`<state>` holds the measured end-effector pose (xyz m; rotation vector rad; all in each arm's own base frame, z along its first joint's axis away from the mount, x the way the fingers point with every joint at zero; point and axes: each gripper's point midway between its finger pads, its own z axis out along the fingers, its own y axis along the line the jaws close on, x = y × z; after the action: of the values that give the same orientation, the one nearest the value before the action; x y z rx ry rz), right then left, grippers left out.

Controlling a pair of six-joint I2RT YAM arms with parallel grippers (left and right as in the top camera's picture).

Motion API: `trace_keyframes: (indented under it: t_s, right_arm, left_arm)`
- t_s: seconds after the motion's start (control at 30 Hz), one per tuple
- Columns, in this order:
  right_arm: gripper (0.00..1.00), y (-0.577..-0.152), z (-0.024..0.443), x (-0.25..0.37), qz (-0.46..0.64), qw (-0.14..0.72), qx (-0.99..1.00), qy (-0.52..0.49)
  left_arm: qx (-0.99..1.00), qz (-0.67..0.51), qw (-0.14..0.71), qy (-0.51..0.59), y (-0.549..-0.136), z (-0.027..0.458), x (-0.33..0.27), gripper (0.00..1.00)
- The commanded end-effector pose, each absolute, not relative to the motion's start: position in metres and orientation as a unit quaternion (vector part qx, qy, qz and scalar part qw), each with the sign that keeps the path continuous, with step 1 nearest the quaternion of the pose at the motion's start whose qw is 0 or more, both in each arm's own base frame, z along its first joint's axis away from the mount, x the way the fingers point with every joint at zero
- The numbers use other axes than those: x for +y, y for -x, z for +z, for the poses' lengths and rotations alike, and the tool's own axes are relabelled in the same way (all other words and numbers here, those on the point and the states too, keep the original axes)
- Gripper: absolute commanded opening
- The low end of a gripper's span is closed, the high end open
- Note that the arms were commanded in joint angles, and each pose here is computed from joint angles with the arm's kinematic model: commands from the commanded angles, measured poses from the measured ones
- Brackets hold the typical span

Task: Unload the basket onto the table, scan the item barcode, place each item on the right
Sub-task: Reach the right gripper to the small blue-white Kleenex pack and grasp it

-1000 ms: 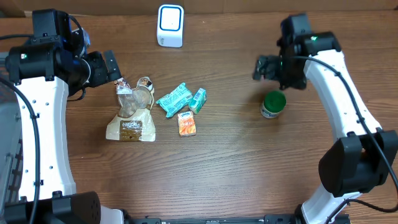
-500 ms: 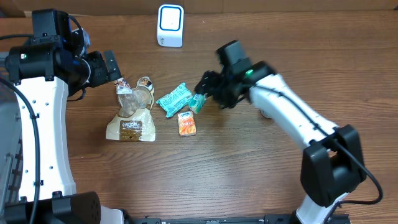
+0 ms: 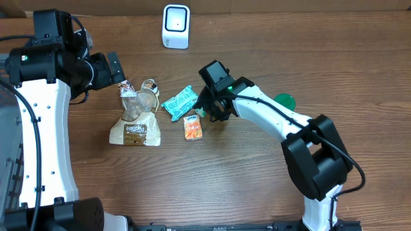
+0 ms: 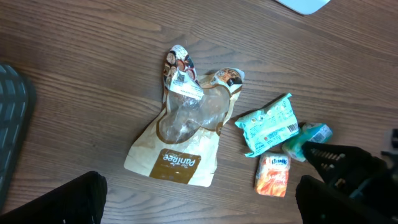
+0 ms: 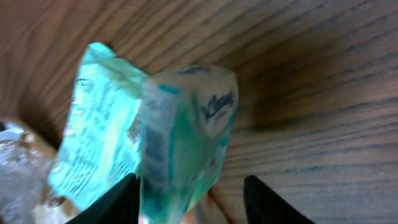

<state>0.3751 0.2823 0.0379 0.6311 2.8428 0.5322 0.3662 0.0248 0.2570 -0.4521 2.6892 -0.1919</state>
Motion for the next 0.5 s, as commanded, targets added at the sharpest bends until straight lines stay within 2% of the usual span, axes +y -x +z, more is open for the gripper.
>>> trace_keyframes:
  t_s: [0.0,0.2,0.37,0.47]
  right_arm:
    - [0.41,-0.377,0.020,0.282,0.167,0.092,0.958,-0.213]
    - [0.11,-0.386,0.020,0.288,0.171,0.117,0.969,-0.135]
    - [0.09,-0.387,0.045,0.289,0.157,0.122,0.979,-0.030]
    - [0.09,-0.384,0.064,0.276,0.107,0.119,0.987,0.033]
  left_arm:
    - [0.961,-0.070,0.214,0.158,-0.365,0.265,0.025,1.00]
    - [0.961,-0.070,0.214,0.158,-0.365,0.265,0.025,1.00]
    - [0.961,-0.070,0.214,0.158,-0.365,0.265,0.025,1.00]
    - [0.961,-0.070,0.214,0.158,-0.365,0.265,0.025,1.00]
